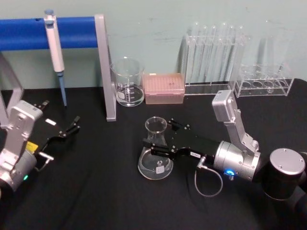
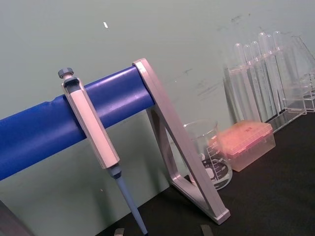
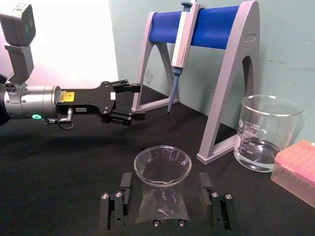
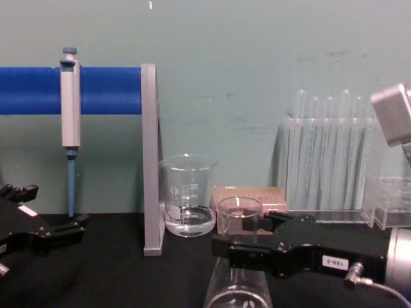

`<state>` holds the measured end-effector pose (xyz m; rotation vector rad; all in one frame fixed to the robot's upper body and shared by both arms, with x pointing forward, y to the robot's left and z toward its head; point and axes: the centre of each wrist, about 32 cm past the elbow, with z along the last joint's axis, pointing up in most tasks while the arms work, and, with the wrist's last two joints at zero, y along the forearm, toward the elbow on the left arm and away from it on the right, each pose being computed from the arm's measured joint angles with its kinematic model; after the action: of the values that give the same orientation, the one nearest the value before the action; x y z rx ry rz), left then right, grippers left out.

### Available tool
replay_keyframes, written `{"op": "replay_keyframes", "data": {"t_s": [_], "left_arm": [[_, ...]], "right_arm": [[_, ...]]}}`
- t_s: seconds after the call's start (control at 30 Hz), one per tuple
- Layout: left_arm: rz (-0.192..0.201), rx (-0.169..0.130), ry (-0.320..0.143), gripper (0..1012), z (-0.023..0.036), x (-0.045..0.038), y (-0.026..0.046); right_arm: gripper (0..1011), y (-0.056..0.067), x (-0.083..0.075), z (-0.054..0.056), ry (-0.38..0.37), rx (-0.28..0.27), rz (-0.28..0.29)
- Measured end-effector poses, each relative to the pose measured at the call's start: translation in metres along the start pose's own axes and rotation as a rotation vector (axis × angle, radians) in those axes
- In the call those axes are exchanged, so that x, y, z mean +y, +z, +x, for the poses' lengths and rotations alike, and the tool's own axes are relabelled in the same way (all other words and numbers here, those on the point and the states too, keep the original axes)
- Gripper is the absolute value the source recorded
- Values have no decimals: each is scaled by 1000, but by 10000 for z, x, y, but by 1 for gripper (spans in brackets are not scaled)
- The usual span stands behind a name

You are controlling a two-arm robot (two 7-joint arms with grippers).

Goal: Grasp the erlenmeyer flask with one hand, shake it three times, then place it back.

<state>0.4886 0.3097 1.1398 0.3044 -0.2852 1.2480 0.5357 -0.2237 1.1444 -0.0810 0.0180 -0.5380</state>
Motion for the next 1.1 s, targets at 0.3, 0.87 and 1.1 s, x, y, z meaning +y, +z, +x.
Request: {"op": "replay_keyframes", "data": {"t_s": [0.3,0.87,1.1], "left_arm": [[0,0,0,1001,0,0,0],[0,0,0,1001,0,0,0],[0,0,0,1001,0,0,0]], "right_arm": [[1000,6,1,2,0,-1,4],[1000,9,2,1,1,-1,8],[1000,35,-19,-13,-6,-3,-15]]}}
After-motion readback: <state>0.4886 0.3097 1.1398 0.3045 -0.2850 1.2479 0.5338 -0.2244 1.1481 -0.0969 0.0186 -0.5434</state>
